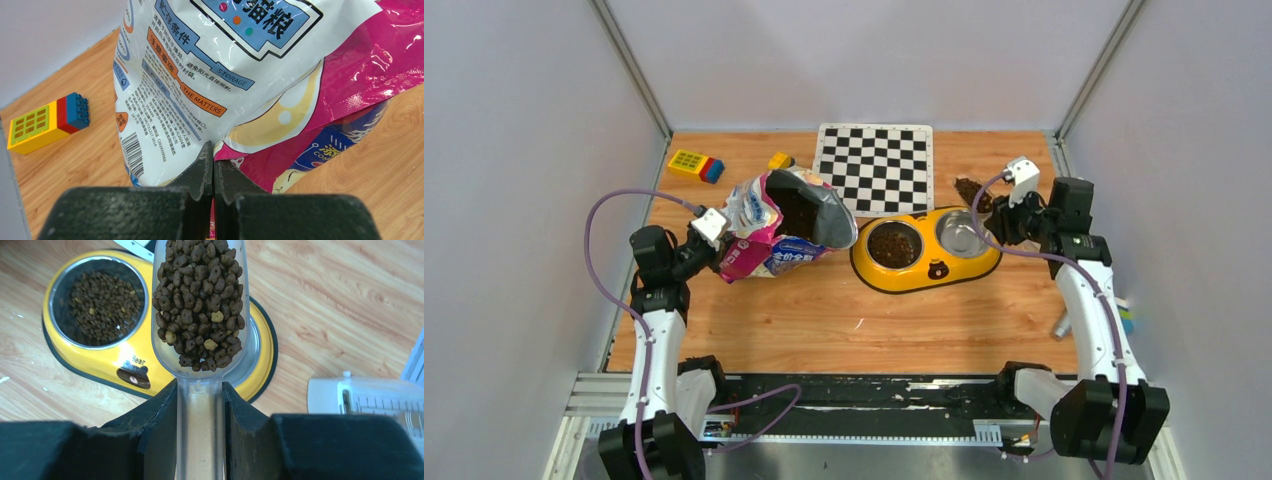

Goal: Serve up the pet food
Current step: Pour the pet food into the pet food bowl.

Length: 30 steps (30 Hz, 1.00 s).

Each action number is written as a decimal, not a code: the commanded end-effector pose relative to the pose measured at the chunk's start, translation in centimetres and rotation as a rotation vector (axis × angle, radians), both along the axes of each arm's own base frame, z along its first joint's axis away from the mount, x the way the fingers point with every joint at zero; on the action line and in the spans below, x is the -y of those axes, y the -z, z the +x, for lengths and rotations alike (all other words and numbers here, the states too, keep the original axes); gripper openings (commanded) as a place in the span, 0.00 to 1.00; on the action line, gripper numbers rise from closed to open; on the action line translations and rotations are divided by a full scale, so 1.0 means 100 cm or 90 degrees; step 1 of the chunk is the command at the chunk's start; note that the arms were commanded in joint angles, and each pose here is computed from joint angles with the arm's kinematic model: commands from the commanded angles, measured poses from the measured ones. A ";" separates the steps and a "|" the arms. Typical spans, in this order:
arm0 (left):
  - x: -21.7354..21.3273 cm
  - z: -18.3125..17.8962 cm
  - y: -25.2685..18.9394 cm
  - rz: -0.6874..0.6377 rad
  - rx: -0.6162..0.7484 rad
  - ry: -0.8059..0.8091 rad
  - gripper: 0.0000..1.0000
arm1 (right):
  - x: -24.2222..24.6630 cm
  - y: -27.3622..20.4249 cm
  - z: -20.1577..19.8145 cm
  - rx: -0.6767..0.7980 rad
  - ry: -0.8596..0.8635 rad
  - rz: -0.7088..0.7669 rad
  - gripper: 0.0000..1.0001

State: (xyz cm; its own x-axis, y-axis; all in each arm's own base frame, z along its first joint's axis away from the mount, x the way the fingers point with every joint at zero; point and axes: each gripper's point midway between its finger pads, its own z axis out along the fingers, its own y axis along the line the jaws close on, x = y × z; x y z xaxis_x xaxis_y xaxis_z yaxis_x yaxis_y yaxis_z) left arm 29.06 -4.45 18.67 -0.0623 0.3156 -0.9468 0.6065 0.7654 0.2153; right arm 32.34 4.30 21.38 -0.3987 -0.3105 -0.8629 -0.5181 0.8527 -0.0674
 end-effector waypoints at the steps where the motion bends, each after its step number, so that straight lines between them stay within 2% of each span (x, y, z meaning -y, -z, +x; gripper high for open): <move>1: -0.001 -0.002 0.002 -0.014 -0.017 -0.003 0.00 | 0.010 -0.006 -0.004 0.042 -0.011 -0.022 0.00; 8: 0.000 -0.003 0.001 -0.014 -0.016 -0.002 0.00 | 0.026 0.020 -0.016 0.001 0.000 -0.055 0.00; 18: 0.001 -0.004 0.001 -0.014 -0.015 0.001 0.00 | 0.036 0.064 -0.031 -0.109 -0.010 -0.098 0.00; 30: 0.001 -0.005 0.000 -0.013 -0.014 0.003 0.00 | 0.049 0.087 -0.043 -0.191 -0.001 -0.139 0.00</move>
